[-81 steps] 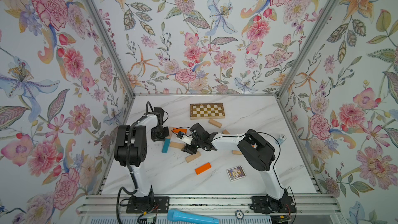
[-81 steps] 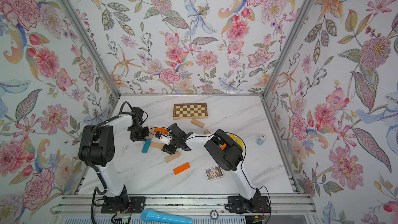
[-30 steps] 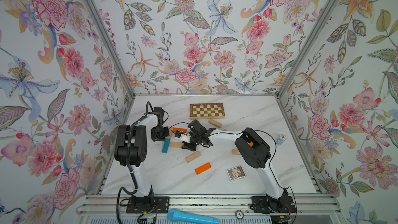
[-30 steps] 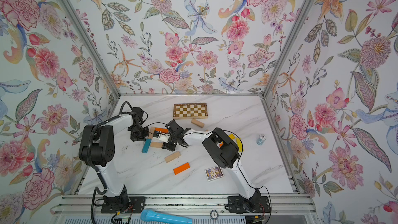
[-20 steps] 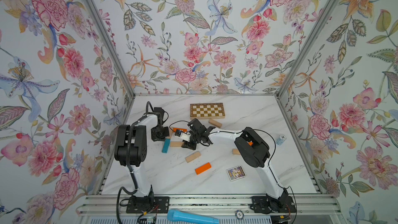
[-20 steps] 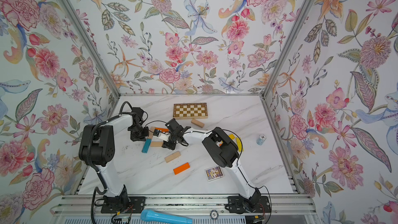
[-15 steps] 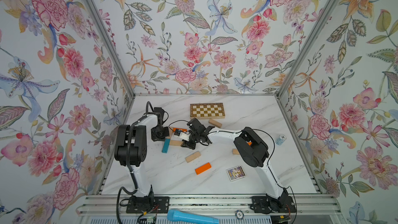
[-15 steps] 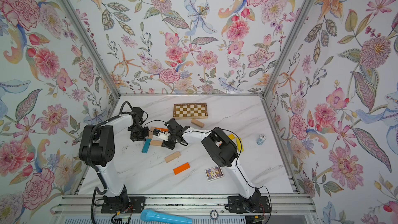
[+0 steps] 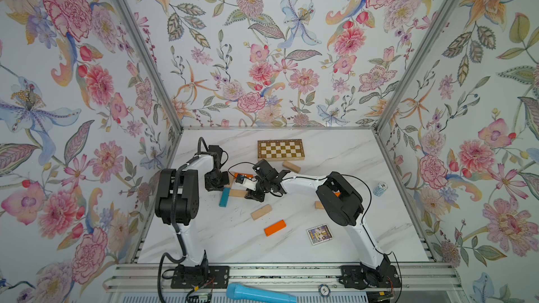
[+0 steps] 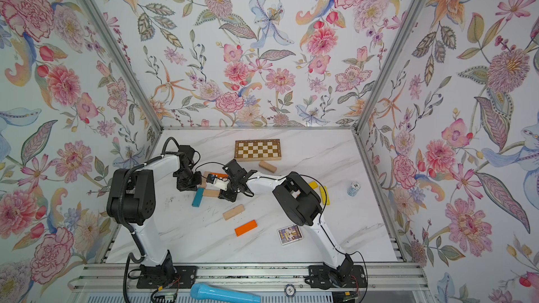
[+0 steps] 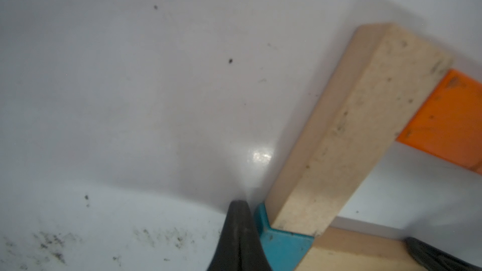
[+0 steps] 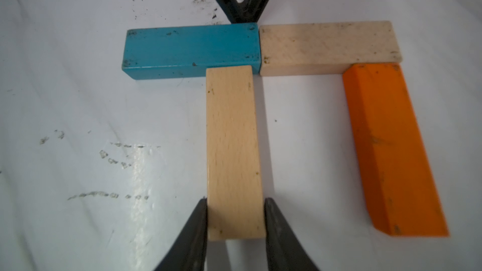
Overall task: Assemble the number 6 with building blocks
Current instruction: Assemble the building block at the center of the board.
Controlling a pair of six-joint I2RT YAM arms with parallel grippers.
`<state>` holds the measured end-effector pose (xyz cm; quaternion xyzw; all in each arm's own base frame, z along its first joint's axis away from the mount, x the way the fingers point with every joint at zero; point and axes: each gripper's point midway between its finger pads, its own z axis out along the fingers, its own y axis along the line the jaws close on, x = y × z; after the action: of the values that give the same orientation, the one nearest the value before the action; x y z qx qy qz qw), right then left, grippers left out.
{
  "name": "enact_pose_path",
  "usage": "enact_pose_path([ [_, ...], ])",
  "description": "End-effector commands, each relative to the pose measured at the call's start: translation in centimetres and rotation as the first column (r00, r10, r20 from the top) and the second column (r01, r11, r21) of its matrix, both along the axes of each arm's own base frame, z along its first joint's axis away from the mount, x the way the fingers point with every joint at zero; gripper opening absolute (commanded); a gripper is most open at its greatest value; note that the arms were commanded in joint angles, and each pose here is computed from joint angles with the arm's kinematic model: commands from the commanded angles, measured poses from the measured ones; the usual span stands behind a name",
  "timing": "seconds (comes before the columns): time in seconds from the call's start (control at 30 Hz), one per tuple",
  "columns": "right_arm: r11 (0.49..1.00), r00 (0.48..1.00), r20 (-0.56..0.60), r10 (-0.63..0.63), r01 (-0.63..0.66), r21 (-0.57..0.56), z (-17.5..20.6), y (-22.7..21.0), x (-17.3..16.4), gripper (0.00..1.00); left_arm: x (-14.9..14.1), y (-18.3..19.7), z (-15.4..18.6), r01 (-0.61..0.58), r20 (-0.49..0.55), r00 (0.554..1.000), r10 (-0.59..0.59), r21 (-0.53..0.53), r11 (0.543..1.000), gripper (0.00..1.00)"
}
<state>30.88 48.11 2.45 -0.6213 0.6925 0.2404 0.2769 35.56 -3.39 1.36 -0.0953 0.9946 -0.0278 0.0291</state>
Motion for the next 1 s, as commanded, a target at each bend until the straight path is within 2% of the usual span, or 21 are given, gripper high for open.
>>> enact_pose_path([
  [0.0, 0.998, 0.999, -0.041, -0.010, 0.008, -0.059, -1.9, -0.7, -0.2, 0.38, -2.8, 0.4, -2.9, 0.027, -0.136, 0.991, -0.022, 0.037, 0.999, 0.00],
  [0.37, 0.999, 0.999, -0.027, -0.030, 0.029, -0.039, -0.6, -1.1, 0.1, 0.53, -2.8, 0.4, -2.9, 0.029, -0.138, 0.990, -0.023, 0.038, 0.999, 0.00],
  [0.97, 0.977, 0.989, -0.015, -0.146, 0.146, 0.156, 4.5, -1.4, 0.5, 0.55, -2.7, 0.5, -2.7, 0.027, -0.130, 0.991, -0.021, 0.046, 0.999, 0.00],
])
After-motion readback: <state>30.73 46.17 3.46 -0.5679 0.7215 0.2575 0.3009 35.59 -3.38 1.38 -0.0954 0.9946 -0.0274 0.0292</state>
